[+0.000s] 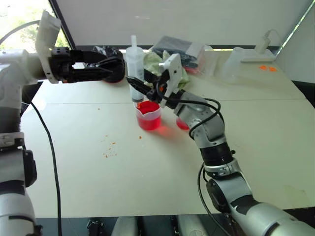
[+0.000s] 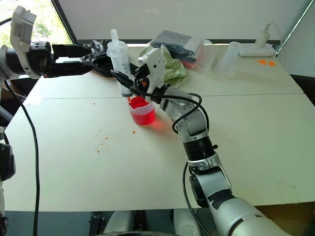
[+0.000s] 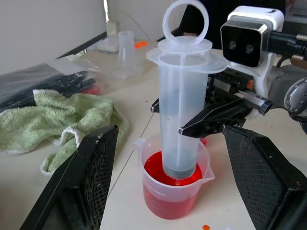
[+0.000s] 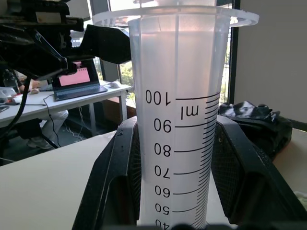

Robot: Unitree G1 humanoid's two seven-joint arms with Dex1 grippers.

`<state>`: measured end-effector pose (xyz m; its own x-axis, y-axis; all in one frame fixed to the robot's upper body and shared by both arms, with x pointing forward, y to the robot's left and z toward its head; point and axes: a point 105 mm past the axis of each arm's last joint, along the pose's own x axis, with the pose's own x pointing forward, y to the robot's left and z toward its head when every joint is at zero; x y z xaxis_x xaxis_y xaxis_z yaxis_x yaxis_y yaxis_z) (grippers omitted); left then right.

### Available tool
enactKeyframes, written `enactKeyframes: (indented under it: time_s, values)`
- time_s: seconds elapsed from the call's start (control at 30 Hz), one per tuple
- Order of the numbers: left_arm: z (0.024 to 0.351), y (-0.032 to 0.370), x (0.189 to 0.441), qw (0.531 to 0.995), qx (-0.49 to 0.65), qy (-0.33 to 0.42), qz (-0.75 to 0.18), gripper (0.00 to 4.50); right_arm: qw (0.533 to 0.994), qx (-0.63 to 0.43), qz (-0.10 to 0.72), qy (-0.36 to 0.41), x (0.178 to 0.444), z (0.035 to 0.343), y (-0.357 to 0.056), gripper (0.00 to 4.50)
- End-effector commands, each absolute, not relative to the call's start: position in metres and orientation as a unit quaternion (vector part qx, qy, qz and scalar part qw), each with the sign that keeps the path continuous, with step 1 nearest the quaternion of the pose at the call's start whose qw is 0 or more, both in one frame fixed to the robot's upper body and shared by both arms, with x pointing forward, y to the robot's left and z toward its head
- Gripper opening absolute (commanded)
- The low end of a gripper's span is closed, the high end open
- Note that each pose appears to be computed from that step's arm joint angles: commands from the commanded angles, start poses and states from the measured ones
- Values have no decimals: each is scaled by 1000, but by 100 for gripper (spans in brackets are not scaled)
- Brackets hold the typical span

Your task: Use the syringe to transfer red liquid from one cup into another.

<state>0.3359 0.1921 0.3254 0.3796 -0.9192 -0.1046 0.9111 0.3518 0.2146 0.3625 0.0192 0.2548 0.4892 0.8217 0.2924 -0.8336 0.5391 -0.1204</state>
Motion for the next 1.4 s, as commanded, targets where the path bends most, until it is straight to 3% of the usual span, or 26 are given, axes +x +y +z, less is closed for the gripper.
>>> enactKeyframes:
  time_s: [0.03,0.6,0.93,1.4]
  values:
    - [341,194,326,820,135,-41,-554,363,860,8,471,-195,361,266,20,143]
    - [334,175,341,804,145,-30,-576,363,892,-3,425,-154,369,223,-3,143]
    - [315,171,363,803,138,-6,-580,363,891,-6,423,-164,366,226,-3,143]
    - [318,145,396,802,62,-9,-594,363,875,-14,453,-168,353,227,0,143]
